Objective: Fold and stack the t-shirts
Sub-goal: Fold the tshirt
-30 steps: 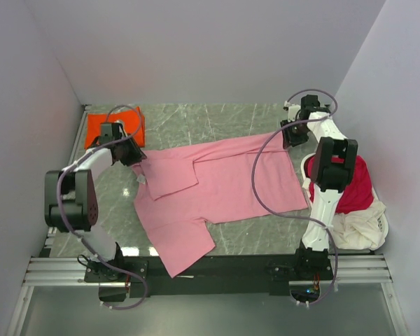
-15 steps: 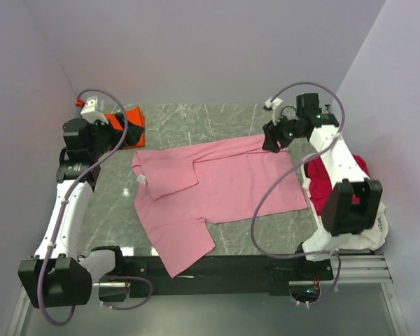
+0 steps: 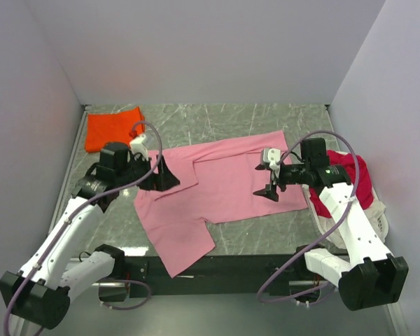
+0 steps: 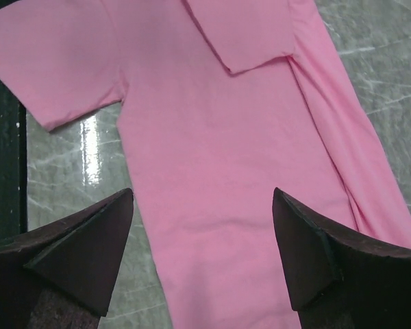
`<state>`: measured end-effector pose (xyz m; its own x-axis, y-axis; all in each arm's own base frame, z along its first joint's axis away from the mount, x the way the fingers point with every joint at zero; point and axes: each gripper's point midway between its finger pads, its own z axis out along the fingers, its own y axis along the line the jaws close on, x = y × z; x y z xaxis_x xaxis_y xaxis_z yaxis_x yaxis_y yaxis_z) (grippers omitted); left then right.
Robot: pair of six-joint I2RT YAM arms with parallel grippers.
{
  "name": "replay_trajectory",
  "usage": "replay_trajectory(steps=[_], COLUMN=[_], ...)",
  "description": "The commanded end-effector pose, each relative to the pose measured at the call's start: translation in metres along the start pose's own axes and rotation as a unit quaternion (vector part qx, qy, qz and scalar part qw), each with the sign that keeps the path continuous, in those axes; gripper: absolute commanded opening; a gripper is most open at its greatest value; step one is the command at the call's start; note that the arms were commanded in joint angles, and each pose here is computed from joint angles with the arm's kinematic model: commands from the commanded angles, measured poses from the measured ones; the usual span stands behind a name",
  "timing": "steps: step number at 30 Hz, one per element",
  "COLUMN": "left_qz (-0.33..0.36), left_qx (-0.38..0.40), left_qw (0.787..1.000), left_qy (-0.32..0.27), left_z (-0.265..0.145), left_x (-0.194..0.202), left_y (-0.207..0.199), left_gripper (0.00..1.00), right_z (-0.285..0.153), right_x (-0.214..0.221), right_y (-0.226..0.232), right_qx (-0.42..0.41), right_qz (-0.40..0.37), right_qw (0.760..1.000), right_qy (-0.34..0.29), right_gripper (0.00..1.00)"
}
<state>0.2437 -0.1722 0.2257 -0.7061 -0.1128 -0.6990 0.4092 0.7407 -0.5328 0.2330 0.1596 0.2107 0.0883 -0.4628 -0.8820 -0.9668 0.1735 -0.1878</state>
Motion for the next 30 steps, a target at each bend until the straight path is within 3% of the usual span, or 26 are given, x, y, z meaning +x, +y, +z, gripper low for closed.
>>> replay_trajectory(steps=[1,9,15,19,25,30], left_qz=[-0.039,-0.055,-0.012,0.028,0.119,0.144], left_qx=[-0.021,-0.091,-0.135,-0.118,-0.13,-0.16], left_qw=[0.997,0.967,0.946,0.932,0.888,0.871], left_qy=[0.062,0.231,0.296,0.341,0.425,0.442], left_z=[-0.009,-0.028,-0.035,-0.033,-0.042,-0.042], left_x=[0.044,0.149,0.193,0.222,0.276,0.289], left_y=[-0.006,-0.011,-0.011,-0.03,-0.037,-0.025], left_gripper=[0.93,0.86,0.73,0.61,0.53,0.51], right_z=[0.0,0.001,0.0,-0.002,-0.005,-0.007], right_x=[-0.003,0.017,0.023,0.026,0.03,0.033], right_y=[0.01,0.012,0.007,0.006,0.004,0.005], right_qx=[-0.019,-0.022,-0.016,-0.013,-0.013,-0.014], right_qz=[-0.033,0.021,0.041,0.05,0.059,0.065], right_qw=[0.999,0.999,0.999,0.998,0.998,0.997], right_qy=[-0.017,0.019,0.026,0.027,0.027,0.027], right_gripper=[0.88,0.87,0.86,0.86,0.85,0.85])
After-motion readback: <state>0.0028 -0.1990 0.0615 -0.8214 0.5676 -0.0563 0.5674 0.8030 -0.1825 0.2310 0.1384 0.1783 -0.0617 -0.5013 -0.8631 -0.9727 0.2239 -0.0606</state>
